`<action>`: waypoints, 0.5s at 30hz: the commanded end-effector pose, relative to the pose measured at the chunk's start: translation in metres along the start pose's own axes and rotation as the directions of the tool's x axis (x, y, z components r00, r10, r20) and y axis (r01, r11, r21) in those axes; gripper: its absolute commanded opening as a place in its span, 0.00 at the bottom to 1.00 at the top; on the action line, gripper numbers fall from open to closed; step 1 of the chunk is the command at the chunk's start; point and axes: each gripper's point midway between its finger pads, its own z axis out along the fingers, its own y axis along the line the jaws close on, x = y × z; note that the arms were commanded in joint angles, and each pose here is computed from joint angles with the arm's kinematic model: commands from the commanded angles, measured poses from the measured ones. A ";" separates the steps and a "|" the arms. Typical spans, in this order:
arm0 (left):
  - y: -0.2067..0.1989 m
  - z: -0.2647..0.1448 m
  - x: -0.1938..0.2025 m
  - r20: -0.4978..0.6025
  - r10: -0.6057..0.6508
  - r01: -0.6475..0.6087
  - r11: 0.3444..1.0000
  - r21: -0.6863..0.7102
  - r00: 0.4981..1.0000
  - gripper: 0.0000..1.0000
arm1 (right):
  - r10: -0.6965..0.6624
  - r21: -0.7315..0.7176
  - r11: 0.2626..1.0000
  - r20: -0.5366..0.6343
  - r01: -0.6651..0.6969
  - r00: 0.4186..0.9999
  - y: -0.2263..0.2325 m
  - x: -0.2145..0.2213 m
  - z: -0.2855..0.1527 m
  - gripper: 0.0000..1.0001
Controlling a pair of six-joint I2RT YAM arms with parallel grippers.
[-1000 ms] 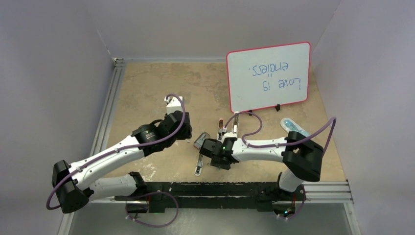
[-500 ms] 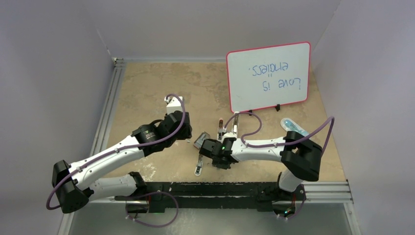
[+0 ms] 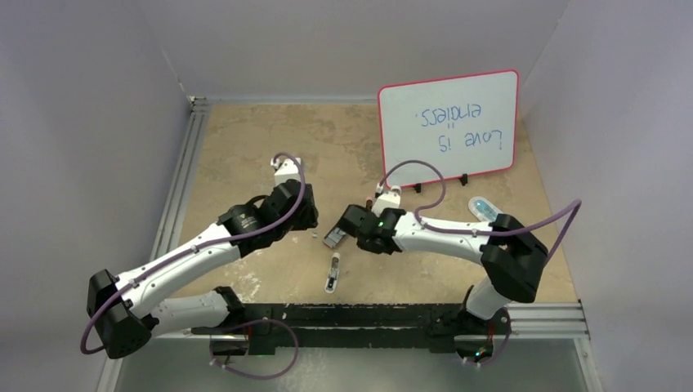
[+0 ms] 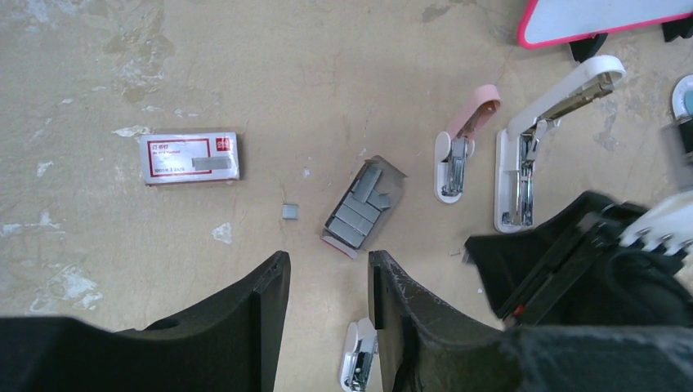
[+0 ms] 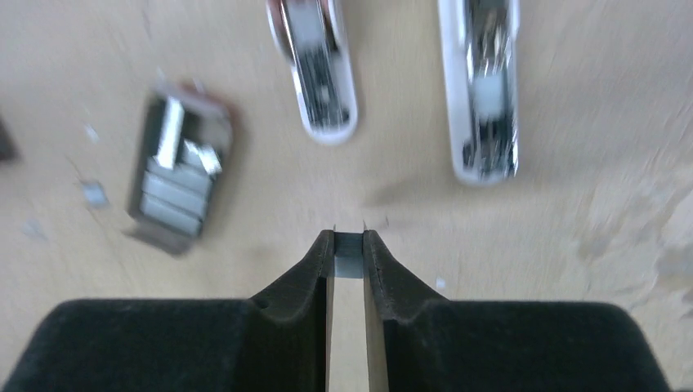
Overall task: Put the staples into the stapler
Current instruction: Pick up the staple from the center of the board, then install the staple into the stapler.
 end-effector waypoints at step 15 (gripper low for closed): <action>0.024 0.023 -0.004 -0.126 -0.112 0.122 0.990 0.072 0.986 0.39 | -0.151 -0.065 0.982 0.304 0.178 0.941 0.032 -0.123 0.023 0.17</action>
